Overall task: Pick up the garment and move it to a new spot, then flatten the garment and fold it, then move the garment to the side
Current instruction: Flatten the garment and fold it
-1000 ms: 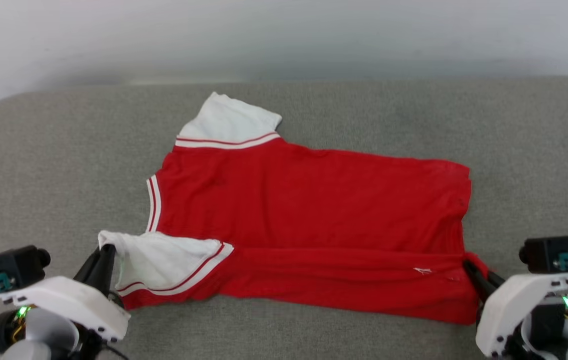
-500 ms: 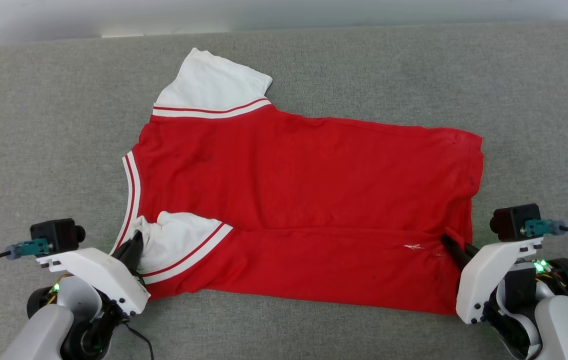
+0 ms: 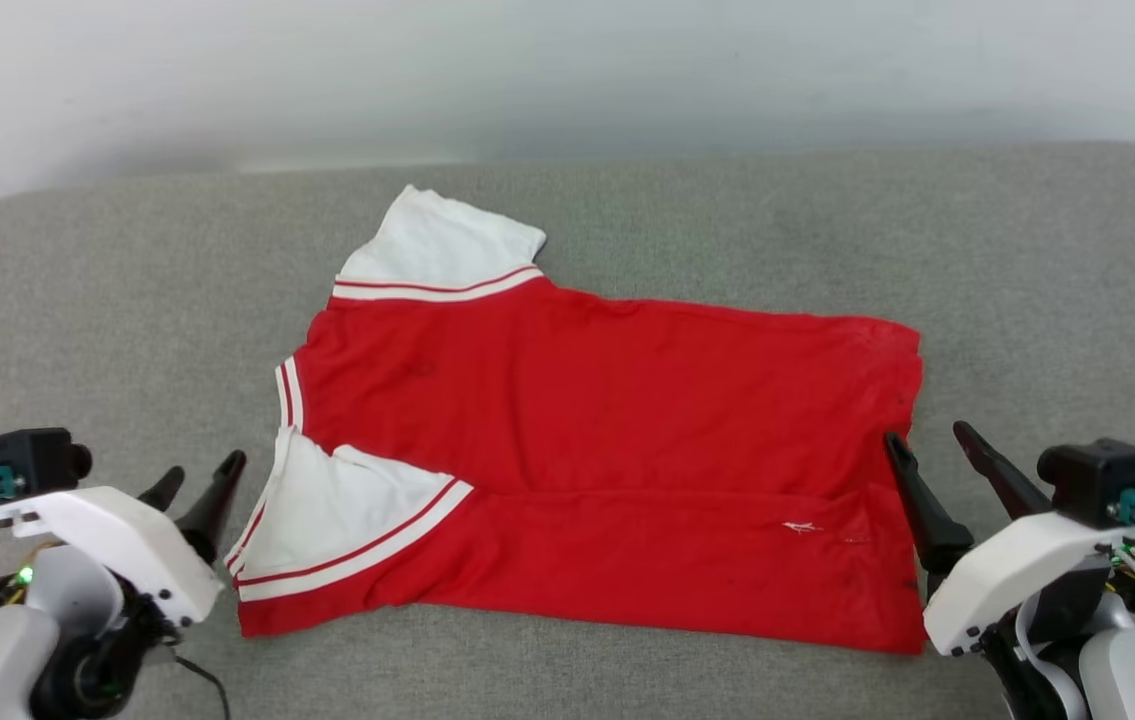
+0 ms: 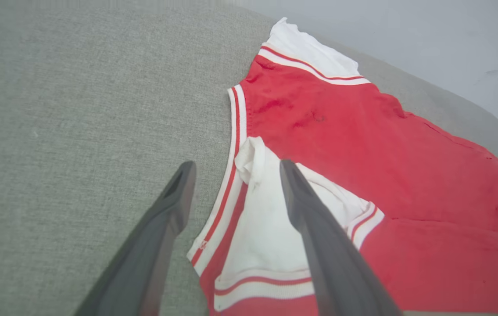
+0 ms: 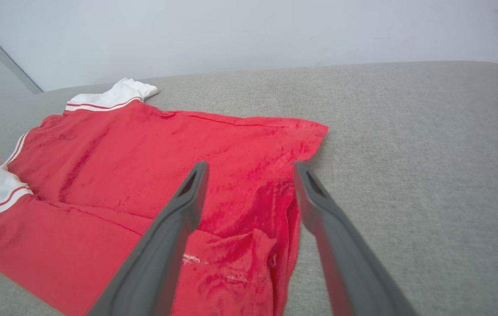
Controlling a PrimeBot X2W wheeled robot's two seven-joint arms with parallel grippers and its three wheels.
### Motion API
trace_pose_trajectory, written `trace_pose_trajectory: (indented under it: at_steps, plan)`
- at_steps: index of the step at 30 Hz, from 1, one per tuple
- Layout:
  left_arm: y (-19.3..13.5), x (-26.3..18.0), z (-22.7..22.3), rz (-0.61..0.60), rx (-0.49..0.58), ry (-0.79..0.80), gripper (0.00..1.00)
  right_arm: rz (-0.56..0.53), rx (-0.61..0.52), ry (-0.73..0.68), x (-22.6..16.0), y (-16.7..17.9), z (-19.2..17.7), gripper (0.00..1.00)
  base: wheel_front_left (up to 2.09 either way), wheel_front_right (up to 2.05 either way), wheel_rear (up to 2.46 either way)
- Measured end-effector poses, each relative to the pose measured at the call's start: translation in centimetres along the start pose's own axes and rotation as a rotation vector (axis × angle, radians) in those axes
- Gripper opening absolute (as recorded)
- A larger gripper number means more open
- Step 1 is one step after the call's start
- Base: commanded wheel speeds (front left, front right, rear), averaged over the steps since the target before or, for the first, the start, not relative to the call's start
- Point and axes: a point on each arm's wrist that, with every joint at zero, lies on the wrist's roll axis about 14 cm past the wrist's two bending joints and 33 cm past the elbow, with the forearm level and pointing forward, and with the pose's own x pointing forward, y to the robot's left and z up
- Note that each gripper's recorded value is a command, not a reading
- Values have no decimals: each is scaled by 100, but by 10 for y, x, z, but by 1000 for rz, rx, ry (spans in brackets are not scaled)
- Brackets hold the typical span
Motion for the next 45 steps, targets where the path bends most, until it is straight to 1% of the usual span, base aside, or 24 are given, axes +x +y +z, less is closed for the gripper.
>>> trace_pose_trajectory:
  at_steps: [2, 5, 9, 14, 19, 27, 28, 29, 30, 34, 38, 45]
  plan:
    - [0, -9, 11, -4, 11, -3, 100, -6, 0, -50, -9, 2, 11, 100, 0, 0, 0]
    - [3, -24, 26, -2, 58, 18, 100, -16, -6, -96, -23, 3, 23, 100, 0, 0, 0]
    - [-1, -34, 17, -17, 85, 158, 100, -31, -14, -131, -36, 3, 33, 100, 0, 0, 0]
    - [6, -41, -22, 18, 23, 386, 100, -50, -4, -119, -38, 0, 30, 100, 0, 0, 0]
    - [11, -33, -54, 44, -43, 512, 100, -75, 23, -74, -34, -6, 14, 100, 0, 0, 0]
    - [15, -15, -90, 55, -155, 637, 100, -117, 47, -16, -28, -20, -5, 100, 0, 0, 0]
    - [14, -13, -93, 49, -164, 654, 51, -121, 48, -12, -28, -21, -6, 100, 0, 0, 0]
    - [14, -13, -95, 46, -167, 670, 38, -125, 51, -12, -28, -23, -6, 100, 0, 0, 0]
    - [13, -12, -97, 41, -173, 675, 0, -127, 53, -12, -28, -24, -6, 100, 0, 0, 0]
    - [5, -13, -99, 6, -197, 665, 0, -145, 67, -2, -30, -31, -6, 100, 0, 0, 0]
    - [4, -14, -89, -6, -157, 597, 0, -124, 100, 63, -32, -30, -10, 100, 0, 0, 0]
    - [-1, -19, -52, -26, -56, 444, 0, -98, 119, 372, -50, -36, -48, 100, 0, 0, 0]
